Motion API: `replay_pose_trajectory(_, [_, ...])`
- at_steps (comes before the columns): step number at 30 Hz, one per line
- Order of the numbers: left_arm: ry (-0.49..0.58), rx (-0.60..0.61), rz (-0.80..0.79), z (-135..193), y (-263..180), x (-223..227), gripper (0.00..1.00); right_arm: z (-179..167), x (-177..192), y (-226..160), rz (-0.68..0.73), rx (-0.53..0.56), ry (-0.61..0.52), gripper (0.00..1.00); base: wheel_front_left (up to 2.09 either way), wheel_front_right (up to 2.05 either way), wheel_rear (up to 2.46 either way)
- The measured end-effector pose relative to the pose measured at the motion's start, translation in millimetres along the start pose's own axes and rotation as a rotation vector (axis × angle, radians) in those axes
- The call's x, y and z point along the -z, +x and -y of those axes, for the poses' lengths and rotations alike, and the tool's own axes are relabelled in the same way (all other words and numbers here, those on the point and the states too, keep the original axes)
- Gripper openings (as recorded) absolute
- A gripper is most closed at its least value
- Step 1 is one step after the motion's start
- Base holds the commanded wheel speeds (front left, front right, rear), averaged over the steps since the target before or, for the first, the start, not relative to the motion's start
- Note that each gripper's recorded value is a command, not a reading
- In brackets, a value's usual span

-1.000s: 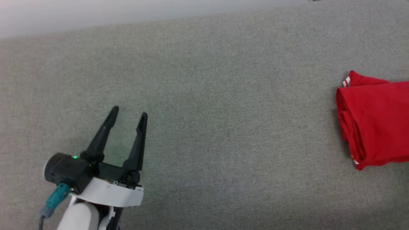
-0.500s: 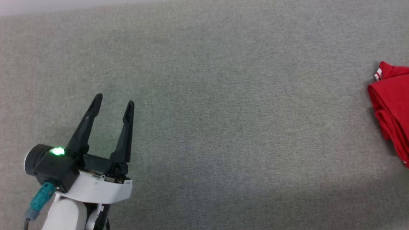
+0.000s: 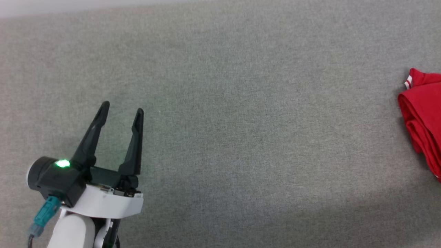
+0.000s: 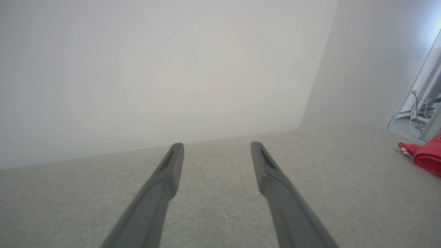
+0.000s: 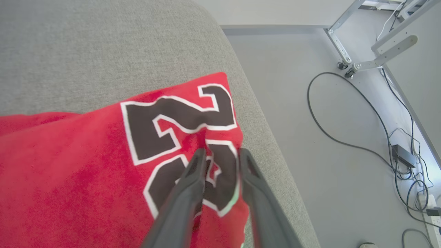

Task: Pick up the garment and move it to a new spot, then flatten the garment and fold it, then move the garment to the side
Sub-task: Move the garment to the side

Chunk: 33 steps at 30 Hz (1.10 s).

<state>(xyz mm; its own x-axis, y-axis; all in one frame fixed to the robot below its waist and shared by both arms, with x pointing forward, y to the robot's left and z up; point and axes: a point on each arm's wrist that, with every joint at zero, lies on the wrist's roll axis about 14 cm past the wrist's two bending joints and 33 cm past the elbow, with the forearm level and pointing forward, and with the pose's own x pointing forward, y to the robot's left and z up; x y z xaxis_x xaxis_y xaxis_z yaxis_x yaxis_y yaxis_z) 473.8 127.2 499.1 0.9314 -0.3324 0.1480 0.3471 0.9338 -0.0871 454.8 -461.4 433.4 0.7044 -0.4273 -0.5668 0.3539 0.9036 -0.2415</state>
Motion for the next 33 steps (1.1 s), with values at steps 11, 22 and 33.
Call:
replay_pose_trajectory(11, [-0.039,-0.061,-0.015,2.0,-25.1,-8.1,1.0,-36.5,-34.2,-27.7,0.146,-0.121,-0.064,1.0,0.0,0.0,0.0])
replay_pose_trajectory(22, [-0.074,-0.182,-0.037,-15.9,-72.7,-16.0,1.0,-142.2,-38.7,-77.9,0.332,-0.418,-0.012,1.0,0.0,0.0,0.0])
replay_pose_trajectory(33, [-0.045,-0.258,-0.015,-30.4,-113.4,-34.3,1.0,-204.2,-31.6,-132.4,0.486,-0.583,0.194,1.0,0.0,0.0,0.0])
